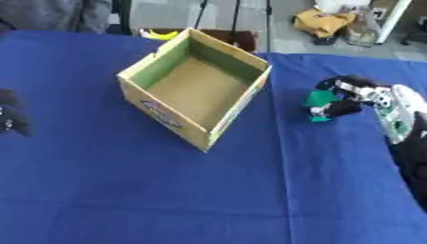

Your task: Pick up objects on the table and place them in the box.

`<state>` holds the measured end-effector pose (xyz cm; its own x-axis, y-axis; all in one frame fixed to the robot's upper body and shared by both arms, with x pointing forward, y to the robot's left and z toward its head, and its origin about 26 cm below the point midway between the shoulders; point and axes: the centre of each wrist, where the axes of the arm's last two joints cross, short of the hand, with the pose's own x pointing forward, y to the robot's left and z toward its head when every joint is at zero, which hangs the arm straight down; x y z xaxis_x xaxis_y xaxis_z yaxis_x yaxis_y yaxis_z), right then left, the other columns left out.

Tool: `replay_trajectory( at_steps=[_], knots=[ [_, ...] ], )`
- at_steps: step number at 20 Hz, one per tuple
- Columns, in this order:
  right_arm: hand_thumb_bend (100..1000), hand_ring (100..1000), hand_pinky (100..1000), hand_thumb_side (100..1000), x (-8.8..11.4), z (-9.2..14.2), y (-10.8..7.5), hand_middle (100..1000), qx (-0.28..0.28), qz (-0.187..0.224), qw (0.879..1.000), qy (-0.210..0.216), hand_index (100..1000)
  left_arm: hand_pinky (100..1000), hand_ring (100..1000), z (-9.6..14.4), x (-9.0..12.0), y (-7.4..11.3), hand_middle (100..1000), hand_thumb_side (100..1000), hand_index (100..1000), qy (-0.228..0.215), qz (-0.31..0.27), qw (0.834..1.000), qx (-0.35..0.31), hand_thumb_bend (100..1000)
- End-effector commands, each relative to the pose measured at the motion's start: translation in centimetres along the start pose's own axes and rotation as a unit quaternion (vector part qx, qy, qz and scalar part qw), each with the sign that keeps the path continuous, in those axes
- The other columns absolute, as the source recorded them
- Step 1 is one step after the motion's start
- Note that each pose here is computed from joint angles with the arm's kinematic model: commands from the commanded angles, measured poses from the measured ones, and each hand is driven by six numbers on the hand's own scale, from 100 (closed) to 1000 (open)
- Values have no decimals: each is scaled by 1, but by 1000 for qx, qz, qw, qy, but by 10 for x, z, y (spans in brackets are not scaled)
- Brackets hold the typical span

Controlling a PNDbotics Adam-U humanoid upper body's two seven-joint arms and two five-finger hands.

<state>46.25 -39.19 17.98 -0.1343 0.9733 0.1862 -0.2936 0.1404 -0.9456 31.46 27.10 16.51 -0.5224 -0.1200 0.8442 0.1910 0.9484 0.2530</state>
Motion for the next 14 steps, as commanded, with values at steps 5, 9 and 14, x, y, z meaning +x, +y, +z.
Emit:
replay_trajectory(
  at_steps=[5,9,14],
  knots=[
    [335,675,542,620,-2,4,-13,840,-5,15,1000,9,914,494,541,-3,9,4,599,996,735,-15,-11,1000,-4,403],
    [241,554,458,582,-2,4,-12,828,-6,16,1000,12,901,494,541,-3,9,4,599,996,735,-15,-11,1000,-4,403],
    [100,497,396,376,-2,4,-11,818,-11,14,1000,19,885,494,540,-3,9,3,599,996,735,-14,-11,1000,-4,404]
  ],
)
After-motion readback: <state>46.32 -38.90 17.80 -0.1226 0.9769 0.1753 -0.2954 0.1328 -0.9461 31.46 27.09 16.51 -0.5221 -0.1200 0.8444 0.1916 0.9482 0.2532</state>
